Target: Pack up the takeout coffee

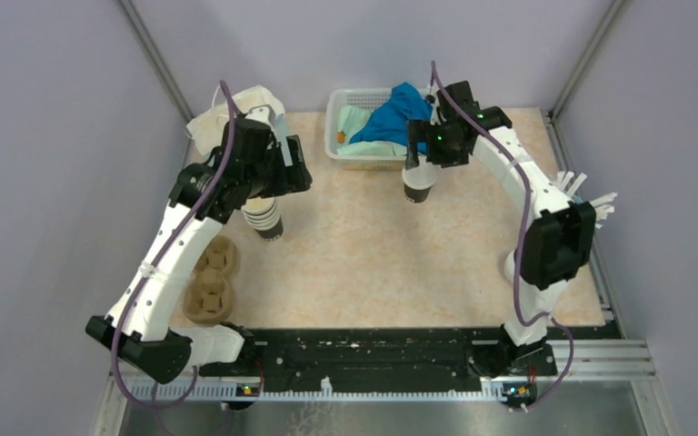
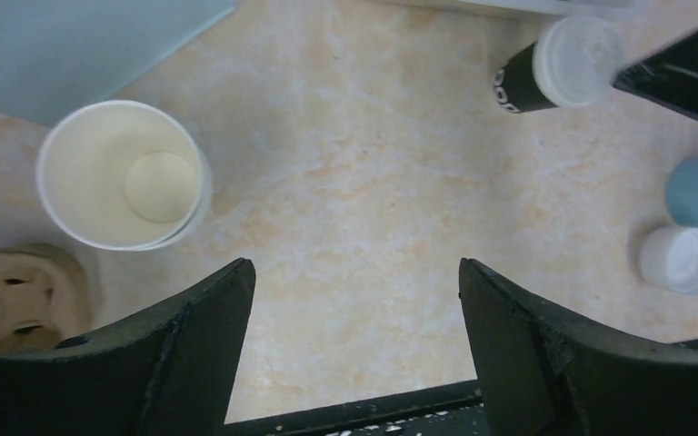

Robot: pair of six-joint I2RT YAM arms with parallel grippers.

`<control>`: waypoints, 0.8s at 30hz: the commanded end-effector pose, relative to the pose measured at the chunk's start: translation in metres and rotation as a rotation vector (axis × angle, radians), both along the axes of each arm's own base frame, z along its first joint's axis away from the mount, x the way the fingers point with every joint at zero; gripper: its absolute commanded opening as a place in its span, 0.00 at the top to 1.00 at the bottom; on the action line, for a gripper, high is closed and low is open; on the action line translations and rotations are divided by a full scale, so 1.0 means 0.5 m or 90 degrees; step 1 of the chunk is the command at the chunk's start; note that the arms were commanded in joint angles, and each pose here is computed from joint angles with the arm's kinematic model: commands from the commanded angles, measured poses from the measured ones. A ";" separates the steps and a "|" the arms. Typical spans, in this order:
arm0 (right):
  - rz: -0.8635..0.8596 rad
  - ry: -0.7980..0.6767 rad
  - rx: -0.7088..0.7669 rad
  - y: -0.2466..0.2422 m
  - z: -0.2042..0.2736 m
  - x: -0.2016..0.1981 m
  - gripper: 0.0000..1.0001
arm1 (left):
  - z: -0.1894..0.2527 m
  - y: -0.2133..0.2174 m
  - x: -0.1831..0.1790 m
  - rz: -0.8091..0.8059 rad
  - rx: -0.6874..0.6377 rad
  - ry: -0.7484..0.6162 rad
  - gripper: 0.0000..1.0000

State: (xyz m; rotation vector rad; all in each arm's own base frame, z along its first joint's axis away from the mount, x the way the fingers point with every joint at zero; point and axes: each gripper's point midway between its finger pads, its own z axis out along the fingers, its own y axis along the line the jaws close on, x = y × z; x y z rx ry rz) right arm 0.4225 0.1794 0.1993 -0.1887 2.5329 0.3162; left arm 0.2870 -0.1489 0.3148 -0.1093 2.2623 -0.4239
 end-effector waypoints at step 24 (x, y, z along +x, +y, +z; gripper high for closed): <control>0.067 -0.002 0.172 -0.026 0.086 -0.335 0.02 | -0.203 0.158 0.130 0.064 0.242 0.162 0.54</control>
